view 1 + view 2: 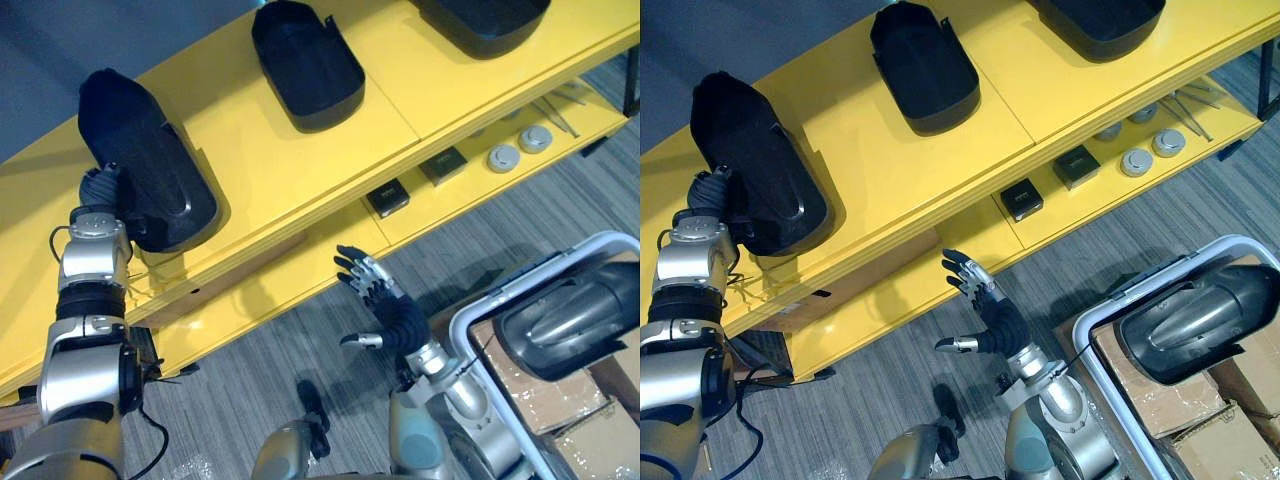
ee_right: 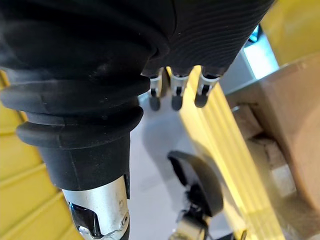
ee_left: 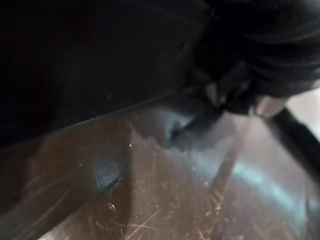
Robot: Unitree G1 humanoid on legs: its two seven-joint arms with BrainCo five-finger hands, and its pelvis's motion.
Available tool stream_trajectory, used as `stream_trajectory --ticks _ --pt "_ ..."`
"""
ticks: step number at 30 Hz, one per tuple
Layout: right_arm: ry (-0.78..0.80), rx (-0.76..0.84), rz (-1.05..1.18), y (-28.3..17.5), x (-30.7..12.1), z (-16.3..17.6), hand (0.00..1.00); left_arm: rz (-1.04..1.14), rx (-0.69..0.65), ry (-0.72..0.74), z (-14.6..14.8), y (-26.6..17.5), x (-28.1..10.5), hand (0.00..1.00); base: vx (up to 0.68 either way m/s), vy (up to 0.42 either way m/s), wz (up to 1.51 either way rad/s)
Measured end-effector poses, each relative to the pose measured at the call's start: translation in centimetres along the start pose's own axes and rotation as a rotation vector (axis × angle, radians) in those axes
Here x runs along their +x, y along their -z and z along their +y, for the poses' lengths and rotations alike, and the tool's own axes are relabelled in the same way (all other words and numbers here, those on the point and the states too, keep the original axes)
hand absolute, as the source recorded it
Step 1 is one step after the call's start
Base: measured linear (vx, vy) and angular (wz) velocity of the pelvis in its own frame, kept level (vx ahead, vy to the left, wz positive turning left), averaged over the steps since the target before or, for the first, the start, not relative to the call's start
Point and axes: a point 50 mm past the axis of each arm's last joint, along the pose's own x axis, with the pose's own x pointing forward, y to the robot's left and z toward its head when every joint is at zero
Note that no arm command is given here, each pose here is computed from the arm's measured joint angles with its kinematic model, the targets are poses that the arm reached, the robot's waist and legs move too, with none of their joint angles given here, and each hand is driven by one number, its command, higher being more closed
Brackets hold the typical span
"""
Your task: Walk over and take plastic housings, then place them on the shelf
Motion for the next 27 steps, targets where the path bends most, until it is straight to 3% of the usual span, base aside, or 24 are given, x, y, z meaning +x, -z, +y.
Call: stream_trajectory --ticks 8,18,22,27 --pt "0.006 -0.006 -0.004 -0.1 0.1 -0.1 0.0 0.041 0.007 -0.023 0.1 0.9 0.1 0.0 0.0 0.0 0.0" --pt "0.022 -0.015 -0.007 -0.2 0.1 -0.5 0.0 0.044 -0.046 -0.219 1.1 0.8 0.0 0.0 0.01 -0.01 -0.03" --pt "0.024 -0.021 -0.025 -0.4 0.1 -0.7 0.0 -0.024 -0.146 -0.358 1.8 -0.4 -0.2 0.0 0.02 -0.013 -0.12" --pt "0.025 -0.014 -0.06 -0.5 -0.4 -0.4 0.0 -0.196 -0.305 -0.467 2.8 -5.3 -0.5 0.0 0.02 -0.001 -0.03"
